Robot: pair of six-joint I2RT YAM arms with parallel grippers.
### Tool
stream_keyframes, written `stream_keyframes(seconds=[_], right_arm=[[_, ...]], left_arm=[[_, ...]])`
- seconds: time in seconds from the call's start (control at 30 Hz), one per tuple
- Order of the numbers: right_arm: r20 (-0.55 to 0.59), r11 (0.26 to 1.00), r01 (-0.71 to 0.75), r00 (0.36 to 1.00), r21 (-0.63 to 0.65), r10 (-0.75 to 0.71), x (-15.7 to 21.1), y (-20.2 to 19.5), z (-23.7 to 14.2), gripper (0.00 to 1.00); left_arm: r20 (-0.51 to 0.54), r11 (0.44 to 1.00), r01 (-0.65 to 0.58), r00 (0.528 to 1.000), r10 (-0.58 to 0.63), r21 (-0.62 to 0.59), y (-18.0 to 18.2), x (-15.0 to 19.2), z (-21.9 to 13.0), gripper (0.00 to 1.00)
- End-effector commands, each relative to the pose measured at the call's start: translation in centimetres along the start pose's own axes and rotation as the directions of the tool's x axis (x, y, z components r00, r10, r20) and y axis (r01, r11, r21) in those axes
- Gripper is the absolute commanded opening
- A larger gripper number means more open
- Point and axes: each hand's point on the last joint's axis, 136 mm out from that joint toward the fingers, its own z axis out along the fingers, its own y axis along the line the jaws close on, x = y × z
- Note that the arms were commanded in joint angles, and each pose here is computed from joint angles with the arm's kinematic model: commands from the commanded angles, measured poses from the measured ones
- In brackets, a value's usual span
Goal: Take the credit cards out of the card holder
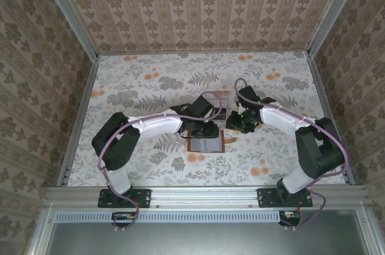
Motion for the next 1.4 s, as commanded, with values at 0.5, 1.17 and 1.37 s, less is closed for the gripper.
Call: stream_keyframes(seconds=[0.5, 1.17, 1.37], right_arm=[[-0.011, 0.999, -0.012, 1.0, 0.033, 0.013, 0.9, -1.8, -0.7, 0.36], [-0.167, 0.987, -0.036, 0.986, -0.156, 0.01, 4.3, 0.8, 1.9, 0.23], [-0.174, 0.996, -0.033, 0.985, -0.081, 0.019, 4.3, -0.6, 2.9, 0.23]], left_arm=[[-0.092, 0.994, 0.056, 0.995, -0.047, 0.094, -2.0, 0.8, 2.8, 0.32], [-0.119, 0.997, 0.073, 0.991, -0.068, 0.038, -0.5, 1.5, 3.7, 0.29], [-0.116, 0.998, 0.062, 0.991, -0.062, -0.004, 0.1, 1.5, 3.3, 0.29]])
